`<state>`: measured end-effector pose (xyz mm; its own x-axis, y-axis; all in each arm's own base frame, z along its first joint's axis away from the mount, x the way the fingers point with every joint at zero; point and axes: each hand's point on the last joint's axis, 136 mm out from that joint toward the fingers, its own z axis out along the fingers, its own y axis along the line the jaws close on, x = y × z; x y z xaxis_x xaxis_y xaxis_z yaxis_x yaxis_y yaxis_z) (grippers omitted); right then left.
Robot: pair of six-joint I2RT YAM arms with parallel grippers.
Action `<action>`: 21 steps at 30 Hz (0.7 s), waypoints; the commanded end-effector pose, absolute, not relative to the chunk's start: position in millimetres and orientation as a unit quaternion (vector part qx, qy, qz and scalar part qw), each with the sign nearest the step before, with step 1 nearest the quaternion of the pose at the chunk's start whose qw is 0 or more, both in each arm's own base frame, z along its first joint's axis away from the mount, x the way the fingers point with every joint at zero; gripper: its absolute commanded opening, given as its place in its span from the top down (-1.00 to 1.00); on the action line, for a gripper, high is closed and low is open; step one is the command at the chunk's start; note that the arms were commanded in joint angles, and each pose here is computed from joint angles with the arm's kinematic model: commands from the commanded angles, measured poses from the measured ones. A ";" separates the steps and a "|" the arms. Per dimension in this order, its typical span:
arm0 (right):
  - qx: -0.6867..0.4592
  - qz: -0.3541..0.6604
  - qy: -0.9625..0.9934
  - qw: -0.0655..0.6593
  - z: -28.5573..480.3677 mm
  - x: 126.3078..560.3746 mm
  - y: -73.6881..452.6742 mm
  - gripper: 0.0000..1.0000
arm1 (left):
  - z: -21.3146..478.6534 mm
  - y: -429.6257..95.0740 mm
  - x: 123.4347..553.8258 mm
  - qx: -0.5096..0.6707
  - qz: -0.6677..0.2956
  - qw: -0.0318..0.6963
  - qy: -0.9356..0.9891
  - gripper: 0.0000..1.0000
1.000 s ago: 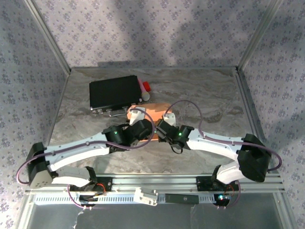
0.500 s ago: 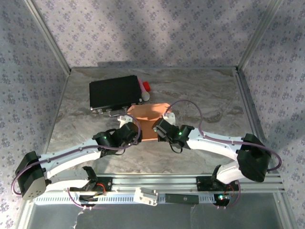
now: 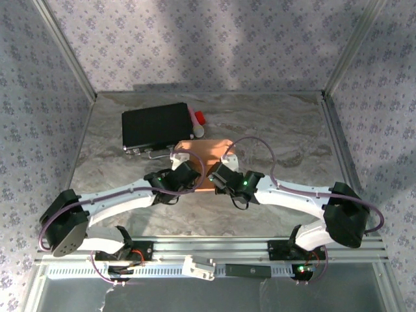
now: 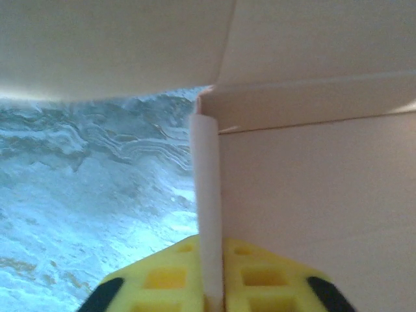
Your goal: Fold the paper box
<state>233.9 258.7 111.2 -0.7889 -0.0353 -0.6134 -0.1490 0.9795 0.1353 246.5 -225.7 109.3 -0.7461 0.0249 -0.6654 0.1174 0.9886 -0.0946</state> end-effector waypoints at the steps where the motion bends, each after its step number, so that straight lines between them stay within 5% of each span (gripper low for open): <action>1: -0.053 0.107 0.934 0.335 126.1 236.5 268.1 1.00 | 128.1 -238.4 249.2 0.062 -0.042 0.377 0.923 1.00; 10: -0.054 0.105 0.934 0.337 127.0 235.4 266.9 1.00 | 130.2 -236.8 246.0 0.076 0.047 0.403 0.911 1.00; 13: -0.053 0.100 0.934 0.338 126.1 235.8 264.7 1.00 | 141.8 -238.9 243.8 0.079 0.034 0.406 0.910 0.18; 21: -0.051 0.091 0.935 0.338 124.8 237.3 263.5 1.00 | 164.0 -238.5 235.3 0.096 0.014 0.394 0.914 -0.01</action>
